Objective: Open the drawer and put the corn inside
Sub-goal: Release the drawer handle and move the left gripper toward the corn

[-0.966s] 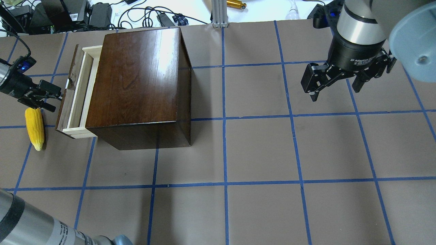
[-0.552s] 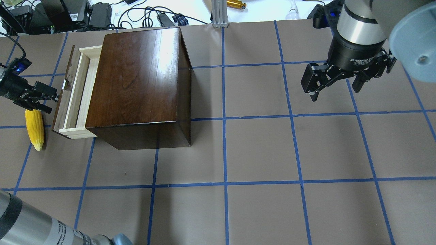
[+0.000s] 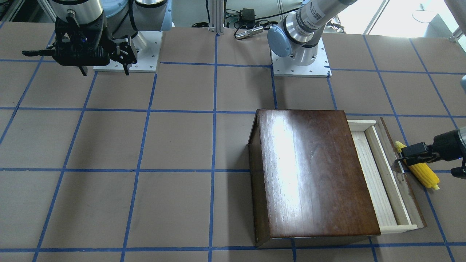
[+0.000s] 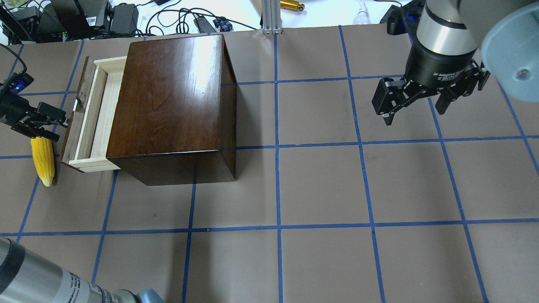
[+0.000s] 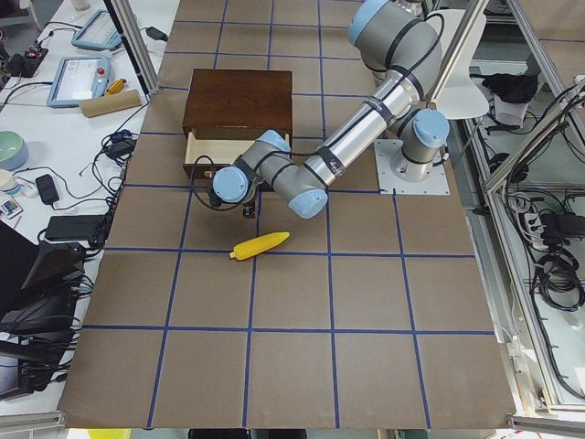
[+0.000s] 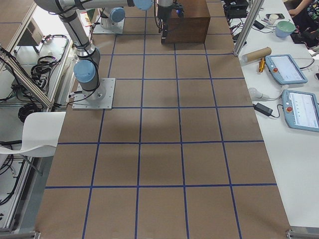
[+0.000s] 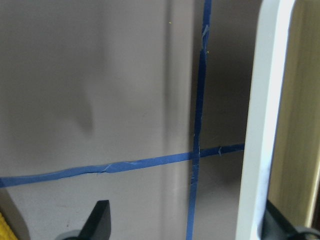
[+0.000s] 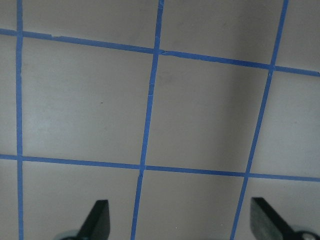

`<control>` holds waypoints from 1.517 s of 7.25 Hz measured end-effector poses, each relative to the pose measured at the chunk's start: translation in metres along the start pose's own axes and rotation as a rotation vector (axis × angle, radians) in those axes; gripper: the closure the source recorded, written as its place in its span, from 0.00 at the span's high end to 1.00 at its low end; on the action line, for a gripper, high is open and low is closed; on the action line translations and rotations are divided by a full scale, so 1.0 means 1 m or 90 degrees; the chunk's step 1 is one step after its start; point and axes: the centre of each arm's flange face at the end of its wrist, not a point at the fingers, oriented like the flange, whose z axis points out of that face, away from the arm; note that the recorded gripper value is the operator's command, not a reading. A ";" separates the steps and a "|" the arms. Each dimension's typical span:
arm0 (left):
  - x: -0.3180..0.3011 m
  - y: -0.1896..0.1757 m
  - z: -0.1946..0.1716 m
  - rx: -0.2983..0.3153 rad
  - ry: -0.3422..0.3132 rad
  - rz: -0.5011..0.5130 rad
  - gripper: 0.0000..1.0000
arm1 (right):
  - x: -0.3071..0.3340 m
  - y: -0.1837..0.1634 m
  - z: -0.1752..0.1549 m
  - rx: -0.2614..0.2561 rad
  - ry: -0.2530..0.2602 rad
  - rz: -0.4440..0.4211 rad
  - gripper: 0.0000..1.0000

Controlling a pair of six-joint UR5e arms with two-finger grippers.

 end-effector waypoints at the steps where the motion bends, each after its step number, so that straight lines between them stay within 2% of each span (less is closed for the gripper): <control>1: 0.003 0.001 -0.007 0.006 -0.005 0.001 1.00 | 0.000 0.000 0.000 0.000 0.000 0.000 1.00; 4: 0.028 0.009 -0.045 0.032 -0.040 0.016 1.00 | 0.000 0.000 0.000 0.000 0.000 0.000 1.00; 7: 0.043 0.026 -0.086 0.023 -0.142 0.024 1.00 | 0.000 0.000 0.000 0.000 0.000 0.000 1.00; 9: 0.029 0.023 -0.092 0.031 -0.221 0.001 1.00 | 0.000 0.000 0.000 -0.001 0.000 0.000 1.00; 11: 0.009 0.018 -0.085 0.030 -0.272 -0.048 1.00 | 0.000 0.000 0.000 0.000 0.000 0.000 1.00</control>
